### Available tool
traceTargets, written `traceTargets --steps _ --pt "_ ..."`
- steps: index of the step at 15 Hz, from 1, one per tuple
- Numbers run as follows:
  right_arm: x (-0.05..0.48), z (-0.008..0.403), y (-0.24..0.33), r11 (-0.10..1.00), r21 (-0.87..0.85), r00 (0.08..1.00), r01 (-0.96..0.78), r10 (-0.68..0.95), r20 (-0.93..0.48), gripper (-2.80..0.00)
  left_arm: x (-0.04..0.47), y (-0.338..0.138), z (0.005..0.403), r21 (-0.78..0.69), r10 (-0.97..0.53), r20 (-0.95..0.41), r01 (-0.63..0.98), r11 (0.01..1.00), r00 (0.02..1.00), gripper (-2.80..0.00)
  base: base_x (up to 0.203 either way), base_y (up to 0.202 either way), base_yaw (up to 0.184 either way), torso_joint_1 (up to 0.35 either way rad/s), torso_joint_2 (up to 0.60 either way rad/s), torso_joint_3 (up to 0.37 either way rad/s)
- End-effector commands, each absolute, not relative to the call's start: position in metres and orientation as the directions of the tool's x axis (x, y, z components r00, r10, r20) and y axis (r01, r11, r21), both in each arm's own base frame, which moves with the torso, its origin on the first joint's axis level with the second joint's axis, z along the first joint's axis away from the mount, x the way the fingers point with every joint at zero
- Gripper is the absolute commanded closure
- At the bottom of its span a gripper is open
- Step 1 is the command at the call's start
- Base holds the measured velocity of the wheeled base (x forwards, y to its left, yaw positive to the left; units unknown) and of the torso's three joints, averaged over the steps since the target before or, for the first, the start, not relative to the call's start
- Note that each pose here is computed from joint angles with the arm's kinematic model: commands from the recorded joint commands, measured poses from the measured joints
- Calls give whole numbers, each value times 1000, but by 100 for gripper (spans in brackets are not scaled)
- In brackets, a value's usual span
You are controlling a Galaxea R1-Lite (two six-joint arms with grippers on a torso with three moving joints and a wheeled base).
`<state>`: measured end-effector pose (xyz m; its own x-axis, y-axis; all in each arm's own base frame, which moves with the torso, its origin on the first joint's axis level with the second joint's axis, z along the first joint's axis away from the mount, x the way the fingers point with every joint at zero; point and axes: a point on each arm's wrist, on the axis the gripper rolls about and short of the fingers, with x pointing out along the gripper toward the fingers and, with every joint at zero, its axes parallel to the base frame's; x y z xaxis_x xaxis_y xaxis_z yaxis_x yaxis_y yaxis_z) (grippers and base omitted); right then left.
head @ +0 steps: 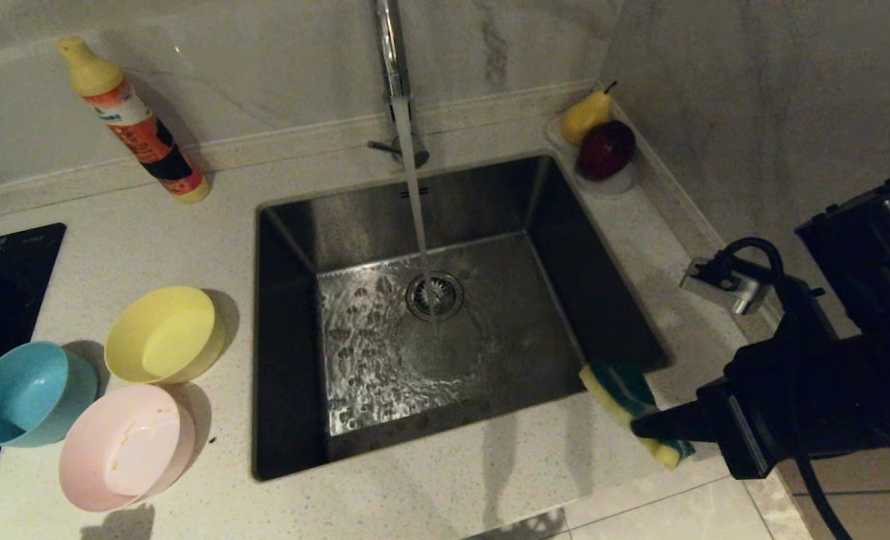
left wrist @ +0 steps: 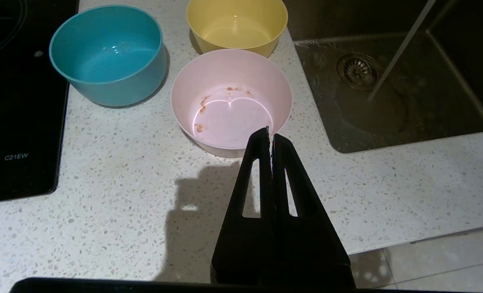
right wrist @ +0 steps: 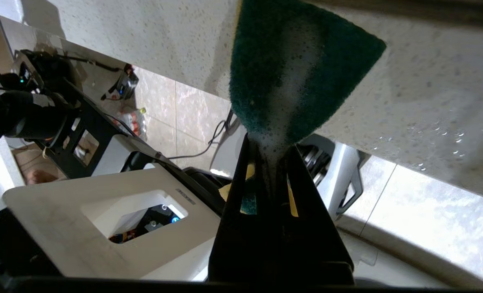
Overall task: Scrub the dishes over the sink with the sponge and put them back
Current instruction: Pick up a bowl and the sponge
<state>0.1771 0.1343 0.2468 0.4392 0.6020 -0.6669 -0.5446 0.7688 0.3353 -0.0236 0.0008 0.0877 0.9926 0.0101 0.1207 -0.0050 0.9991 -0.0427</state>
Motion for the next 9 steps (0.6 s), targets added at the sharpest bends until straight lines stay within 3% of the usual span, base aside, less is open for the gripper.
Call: traceTargets --steps 1,3,6,9 --pt "178 245 135 773 351 433 -529 601 -672 0 -20 1 76 -43 15 81 -12 999 997 0 0 0 0 0 0 0" --pt "175 247 133 772 354 438 -528 605 -665 0 -24 1 91 -41 29 114 -24 999 993 0 0 0 0 0 0 0" --pt "170 248 129 770 354 443 -530 608 -659 0 -30 2 159 -46 63 199 -55 997 978 0 0 0 0 0 0 0" --pt "168 252 125 771 353 461 -530 611 -643 0 -14 5 220 -18 231 173 -232 973 957 0 0 0 0 0 0 0"
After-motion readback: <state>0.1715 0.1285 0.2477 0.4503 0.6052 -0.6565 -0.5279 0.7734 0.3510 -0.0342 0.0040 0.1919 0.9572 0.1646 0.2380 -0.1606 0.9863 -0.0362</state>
